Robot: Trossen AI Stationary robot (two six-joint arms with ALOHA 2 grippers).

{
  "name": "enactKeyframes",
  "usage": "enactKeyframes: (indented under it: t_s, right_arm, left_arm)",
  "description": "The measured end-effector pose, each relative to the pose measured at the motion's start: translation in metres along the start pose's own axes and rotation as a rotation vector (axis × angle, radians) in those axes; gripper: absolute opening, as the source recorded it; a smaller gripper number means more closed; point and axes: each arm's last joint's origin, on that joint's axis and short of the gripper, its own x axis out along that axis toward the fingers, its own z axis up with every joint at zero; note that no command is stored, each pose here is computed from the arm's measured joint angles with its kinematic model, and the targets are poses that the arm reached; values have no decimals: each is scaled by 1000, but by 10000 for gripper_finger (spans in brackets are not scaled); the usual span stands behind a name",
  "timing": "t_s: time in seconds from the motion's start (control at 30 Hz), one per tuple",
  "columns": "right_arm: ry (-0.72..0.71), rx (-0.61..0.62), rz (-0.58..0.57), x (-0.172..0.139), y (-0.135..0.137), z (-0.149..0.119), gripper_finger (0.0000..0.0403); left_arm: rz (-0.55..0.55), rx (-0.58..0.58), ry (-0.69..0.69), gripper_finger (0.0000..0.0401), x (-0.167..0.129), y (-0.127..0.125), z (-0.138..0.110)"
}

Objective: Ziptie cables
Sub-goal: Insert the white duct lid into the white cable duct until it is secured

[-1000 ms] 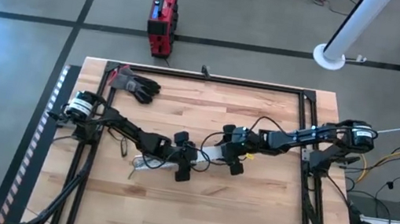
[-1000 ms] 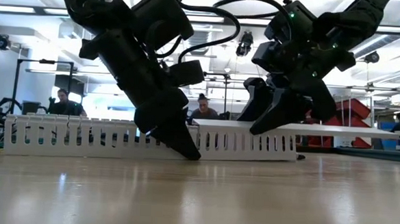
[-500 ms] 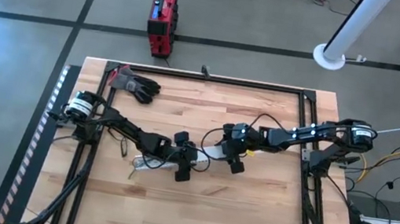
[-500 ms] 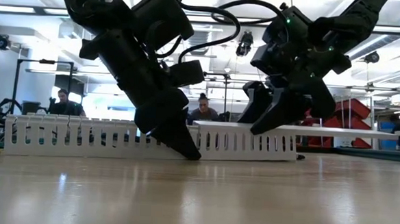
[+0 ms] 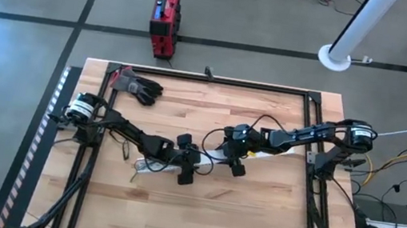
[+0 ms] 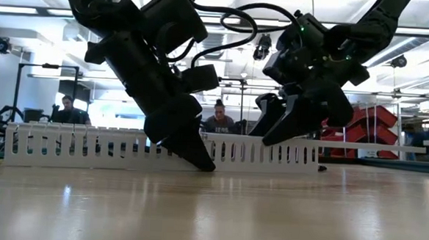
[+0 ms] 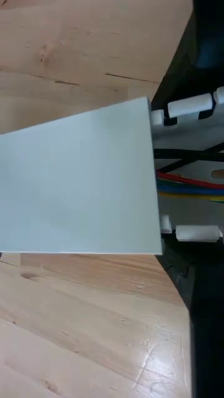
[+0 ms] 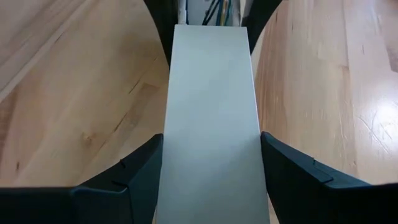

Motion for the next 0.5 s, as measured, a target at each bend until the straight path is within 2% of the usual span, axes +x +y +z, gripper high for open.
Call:
enactKeyframes:
  t_s: [0.5]
  right_arm:
    - [19, 13, 13, -2, -2, -4, 218]
  left_arm:
    - [0, -16, 0, 221, 0, 0, 0]
